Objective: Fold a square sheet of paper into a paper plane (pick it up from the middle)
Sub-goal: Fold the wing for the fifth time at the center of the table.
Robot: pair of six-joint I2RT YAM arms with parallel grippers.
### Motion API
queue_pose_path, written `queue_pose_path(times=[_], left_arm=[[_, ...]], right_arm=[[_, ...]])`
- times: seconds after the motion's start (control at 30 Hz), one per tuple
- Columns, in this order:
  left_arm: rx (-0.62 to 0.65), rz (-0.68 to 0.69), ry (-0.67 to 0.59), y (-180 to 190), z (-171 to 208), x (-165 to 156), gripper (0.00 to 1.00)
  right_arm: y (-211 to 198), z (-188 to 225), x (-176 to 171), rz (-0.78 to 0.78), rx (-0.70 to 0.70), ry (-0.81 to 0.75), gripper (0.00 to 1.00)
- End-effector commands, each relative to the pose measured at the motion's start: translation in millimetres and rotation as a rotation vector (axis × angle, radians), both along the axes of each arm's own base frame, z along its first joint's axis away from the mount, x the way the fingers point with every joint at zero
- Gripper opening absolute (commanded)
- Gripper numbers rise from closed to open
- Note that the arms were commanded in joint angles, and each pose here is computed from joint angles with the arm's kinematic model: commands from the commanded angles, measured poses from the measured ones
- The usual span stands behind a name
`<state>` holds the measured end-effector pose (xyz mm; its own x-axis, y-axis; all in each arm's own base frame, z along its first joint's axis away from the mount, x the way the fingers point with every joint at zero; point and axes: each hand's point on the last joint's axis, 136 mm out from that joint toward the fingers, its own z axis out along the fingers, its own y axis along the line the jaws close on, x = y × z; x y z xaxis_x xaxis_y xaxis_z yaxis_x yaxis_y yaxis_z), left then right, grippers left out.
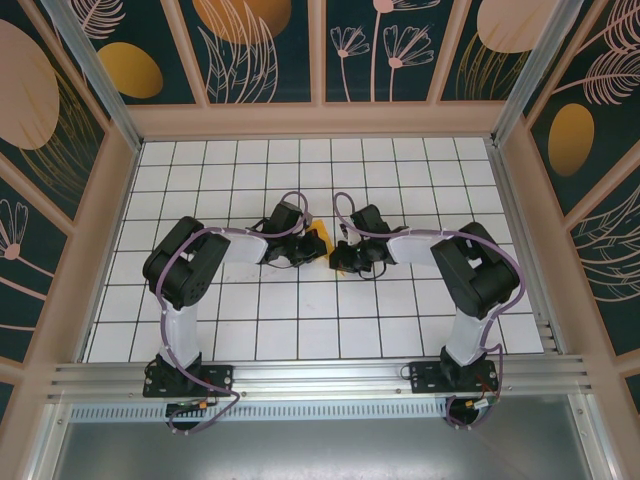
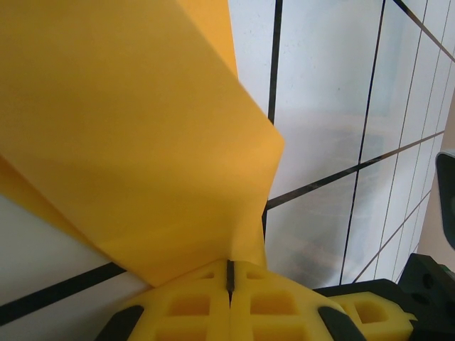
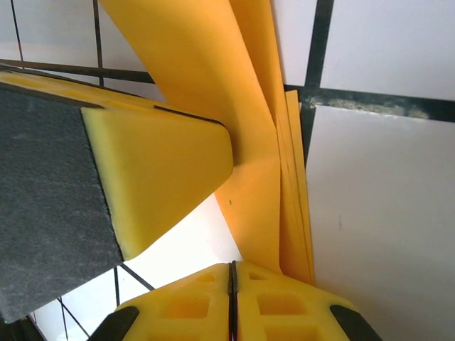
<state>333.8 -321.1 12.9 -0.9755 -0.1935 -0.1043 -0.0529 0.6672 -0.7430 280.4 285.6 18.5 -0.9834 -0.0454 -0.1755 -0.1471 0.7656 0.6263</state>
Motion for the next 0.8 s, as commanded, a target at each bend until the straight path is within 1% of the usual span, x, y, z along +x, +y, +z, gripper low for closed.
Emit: queue_pose_path(times=[0.0, 0.2, 0.37, 0.4, 0.43, 0.77], left_arm=[[0.233, 0.076, 0.083, 41.7, -60.6, -9.9, 0.05], [0.255, 0.077, 0.087, 45.5, -63.7, -11.5, 0.05], [0.269, 0.076, 0.092, 47.8, -67.5, -13.0, 0.05], [0.255, 0.080, 0.071, 42.4, -60.1, -3.5, 0.05], [0.257, 0.079, 0.074, 42.3, -61.1, -4.2, 0.05], [0.268, 0.083, 0.074, 43.8, -62.1, -3.7, 0.05]], right_arm=[[-23.7, -19.3, -14.3, -0.014, -0.089, 0.057, 0.09], [-35.7, -28.4, -22.4, -0.016, -0.111, 0.085, 0.08], [-37.3, -25.4, -25.7, -0.002, -0.107, 0.084, 0.08], [-37.4, -24.2, -26.0, 0.001, -0.109, 0.082, 0.08], [-38.1, -24.1, -27.0, 0.004, -0.112, 0.083, 0.08], [-52.9, -35.8, -53.1, 0.048, -0.161, 0.148, 0.06]])
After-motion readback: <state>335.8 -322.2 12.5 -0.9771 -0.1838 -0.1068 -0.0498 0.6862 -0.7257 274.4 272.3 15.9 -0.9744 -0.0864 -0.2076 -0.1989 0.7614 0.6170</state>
